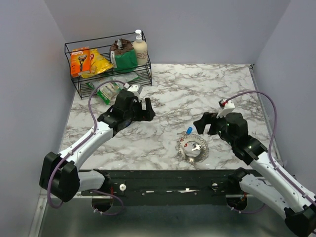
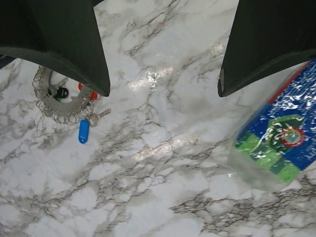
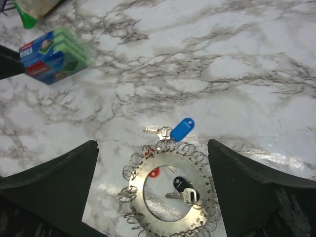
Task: Put the keys on the keyring
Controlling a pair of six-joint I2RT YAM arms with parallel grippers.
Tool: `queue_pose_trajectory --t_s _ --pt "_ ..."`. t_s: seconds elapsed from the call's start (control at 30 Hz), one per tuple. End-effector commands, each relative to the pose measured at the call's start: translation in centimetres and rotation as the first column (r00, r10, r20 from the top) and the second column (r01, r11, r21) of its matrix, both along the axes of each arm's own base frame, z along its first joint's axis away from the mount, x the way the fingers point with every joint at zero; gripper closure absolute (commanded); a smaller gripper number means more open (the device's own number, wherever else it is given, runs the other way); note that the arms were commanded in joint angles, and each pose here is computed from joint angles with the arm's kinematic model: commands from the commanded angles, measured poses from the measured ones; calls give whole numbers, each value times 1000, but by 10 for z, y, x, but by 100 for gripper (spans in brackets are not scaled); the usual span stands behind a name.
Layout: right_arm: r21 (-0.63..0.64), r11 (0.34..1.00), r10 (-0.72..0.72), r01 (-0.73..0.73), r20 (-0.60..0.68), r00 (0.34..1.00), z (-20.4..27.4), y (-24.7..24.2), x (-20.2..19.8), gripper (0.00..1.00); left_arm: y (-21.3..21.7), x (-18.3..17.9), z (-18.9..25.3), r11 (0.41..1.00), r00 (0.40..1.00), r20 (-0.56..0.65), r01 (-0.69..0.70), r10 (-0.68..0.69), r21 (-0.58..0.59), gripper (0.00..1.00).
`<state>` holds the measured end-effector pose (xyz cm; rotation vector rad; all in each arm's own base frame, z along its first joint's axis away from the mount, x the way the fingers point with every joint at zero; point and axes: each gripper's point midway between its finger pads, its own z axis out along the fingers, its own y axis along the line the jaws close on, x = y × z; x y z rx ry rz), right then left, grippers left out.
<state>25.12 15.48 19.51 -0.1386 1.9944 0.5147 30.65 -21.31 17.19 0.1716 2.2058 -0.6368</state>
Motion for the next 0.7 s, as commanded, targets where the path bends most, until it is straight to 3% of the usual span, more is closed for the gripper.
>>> queue_pose_trajectory --t_s 0.0,0.37,0.67 --pt "-24 978 -207 209 69 976 6 -41 5 0 38 7 -5 989 987 -55 -148 149 27 1" --pt "-22 961 -270 275 131 954 17 -62 -1 0 81 12 15 963 965 53 -259 255 75 1" --pt "-13 965 -257 261 125 958 18 -58 -1 0 73 6 15 975 974 64 -219 216 35 1"
